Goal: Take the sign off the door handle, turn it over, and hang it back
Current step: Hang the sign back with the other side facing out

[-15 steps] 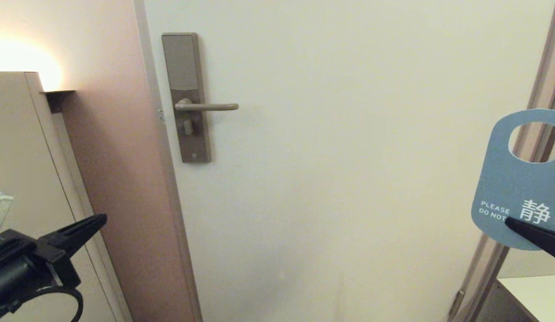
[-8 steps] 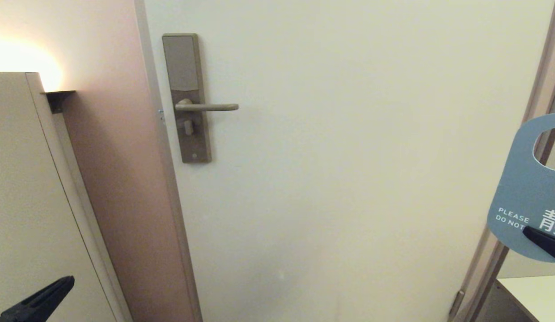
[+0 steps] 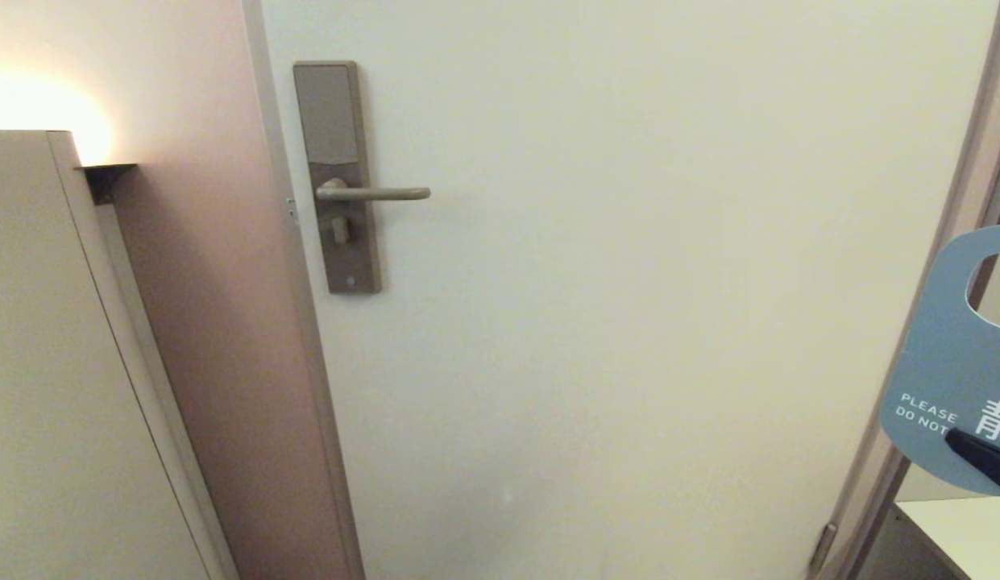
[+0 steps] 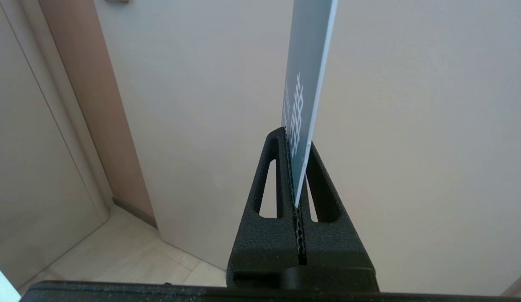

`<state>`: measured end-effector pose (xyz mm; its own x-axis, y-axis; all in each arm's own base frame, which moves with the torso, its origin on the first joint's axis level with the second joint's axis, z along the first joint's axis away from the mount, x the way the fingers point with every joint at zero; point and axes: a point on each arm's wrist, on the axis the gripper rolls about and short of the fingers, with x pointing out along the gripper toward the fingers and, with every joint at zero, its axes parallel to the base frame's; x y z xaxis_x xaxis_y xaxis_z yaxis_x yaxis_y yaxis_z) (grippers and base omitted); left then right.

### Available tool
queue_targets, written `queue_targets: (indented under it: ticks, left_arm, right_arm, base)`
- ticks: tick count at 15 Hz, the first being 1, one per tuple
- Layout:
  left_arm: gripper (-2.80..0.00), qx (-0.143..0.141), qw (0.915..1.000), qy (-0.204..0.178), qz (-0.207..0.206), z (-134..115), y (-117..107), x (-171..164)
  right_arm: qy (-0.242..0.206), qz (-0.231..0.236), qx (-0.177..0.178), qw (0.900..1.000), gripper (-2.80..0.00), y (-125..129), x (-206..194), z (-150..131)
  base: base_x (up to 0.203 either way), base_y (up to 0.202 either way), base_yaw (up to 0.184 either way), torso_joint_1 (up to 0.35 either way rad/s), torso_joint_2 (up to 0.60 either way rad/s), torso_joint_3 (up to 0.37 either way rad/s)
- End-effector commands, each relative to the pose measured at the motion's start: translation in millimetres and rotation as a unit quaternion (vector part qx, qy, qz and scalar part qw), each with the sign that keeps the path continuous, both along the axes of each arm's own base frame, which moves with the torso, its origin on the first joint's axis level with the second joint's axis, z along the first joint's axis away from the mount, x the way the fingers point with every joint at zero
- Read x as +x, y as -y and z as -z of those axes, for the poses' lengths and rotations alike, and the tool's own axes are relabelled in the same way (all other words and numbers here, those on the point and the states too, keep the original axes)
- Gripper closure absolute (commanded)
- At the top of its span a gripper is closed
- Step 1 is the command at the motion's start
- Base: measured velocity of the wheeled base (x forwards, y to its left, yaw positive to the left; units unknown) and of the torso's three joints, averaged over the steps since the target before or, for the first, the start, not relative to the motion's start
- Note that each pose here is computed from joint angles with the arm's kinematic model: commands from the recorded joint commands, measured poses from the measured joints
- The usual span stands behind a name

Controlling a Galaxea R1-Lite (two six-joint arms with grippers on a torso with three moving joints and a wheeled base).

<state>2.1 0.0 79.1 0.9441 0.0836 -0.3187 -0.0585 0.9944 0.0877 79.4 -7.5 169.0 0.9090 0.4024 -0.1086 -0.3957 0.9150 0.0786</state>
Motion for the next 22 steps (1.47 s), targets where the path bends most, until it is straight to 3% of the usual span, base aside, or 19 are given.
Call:
queue_targets:
  ticks: [1,7,13,18,20,22]
  left_arm:
    - [0.0,0.01,0.9999,0.011,0.008,2.0,0.6,-3.8]
    - [0.0,0.028,0.9994,0.007,0.018,2.6,0.8,-4.0]
    - [0.0,0.012,0.9998,0.008,0.011,3.0,0.7,-4.0]
    - [0.0,0.006,0.9997,0.012,0.02,2.7,0.6,-4.6]
    - [0.0,0.005,0.9971,0.044,0.062,2.9,0.4,-9.3]
    - [0.0,-0.007,0.9958,0.071,0.057,3.2,0.3,-13.3]
  right_arm:
    - [-0.002,-0.003,0.001,1.0,0.0,-0.2,-0.5,2.2]
    - [-0.034,-0.002,0.011,0.999,0.0,-4.5,-15.8,32.2]
    - [-0.031,0.008,0.007,0.999,0.0,-11.6,-42.3,53.6]
    - [-0.019,0.075,-0.008,0.997,0.0,-17.5,-72.4,68.1]
    - [-0.039,0.127,-0.013,0.991,0.0,-17.3,-79.5,72.9]
    - [-0.05,0.156,-0.017,0.986,0.0,-16.0,-79.6,73.5]
  base:
    - [0.0,0.0,0.0,0.0,0.0,0.0]
    - [0.0,0.0,0.0,0.0,0.0,0.0]
    - [0.0,0.0,0.0,0.0,0.0,0.0]
    - [0.0,0.0,0.0,0.0,0.0,0.0]
    - [0.0,0.0,0.0,0.0,0.0,0.0]
    - [0.0,0.0,0.0,0.0,0.0,0.0]
